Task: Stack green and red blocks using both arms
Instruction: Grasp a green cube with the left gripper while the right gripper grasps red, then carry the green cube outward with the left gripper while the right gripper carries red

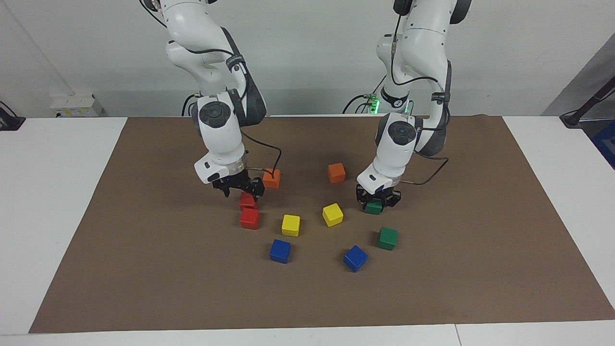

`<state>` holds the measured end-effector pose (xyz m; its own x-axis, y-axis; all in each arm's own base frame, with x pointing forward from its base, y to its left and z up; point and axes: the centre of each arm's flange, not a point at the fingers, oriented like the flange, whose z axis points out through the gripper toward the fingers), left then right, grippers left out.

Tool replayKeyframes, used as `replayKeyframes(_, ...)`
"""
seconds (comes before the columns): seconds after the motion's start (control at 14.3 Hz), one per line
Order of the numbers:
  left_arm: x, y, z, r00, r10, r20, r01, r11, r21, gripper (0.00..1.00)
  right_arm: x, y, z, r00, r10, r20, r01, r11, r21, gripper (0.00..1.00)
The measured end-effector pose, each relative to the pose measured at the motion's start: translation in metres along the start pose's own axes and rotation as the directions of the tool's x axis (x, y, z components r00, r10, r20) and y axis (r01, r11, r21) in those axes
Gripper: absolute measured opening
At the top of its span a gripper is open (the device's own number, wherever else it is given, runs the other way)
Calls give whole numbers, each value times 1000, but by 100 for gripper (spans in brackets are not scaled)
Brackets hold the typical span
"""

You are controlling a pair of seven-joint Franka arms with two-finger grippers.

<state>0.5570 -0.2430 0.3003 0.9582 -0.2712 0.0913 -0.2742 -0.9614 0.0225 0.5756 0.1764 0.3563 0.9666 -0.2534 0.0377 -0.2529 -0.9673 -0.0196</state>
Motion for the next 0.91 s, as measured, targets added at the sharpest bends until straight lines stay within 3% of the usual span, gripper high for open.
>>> replayKeyframes(0.21,5,-11,-10,999,-48,6,48,999,7,55,-7,4,14,1000,17,22,-17,1000,-14,100)
replayKeyframes(0.35,16,-47,-41,994,-111,17,111,994,18,55,-12,7,21,999,17,37,-17,1000,-23,100)
replayKeyframes(0.56,8,-137,-82,977,-210,36,209,977,37,55,-15,8,28,999,17,36,-16,1000,-22,100)
replayKeyframes(0.91,-53,-313,-74,977,-190,95,187,982,40,55,-26,-1,42,1000,-7,14,7,1000,-5,100)
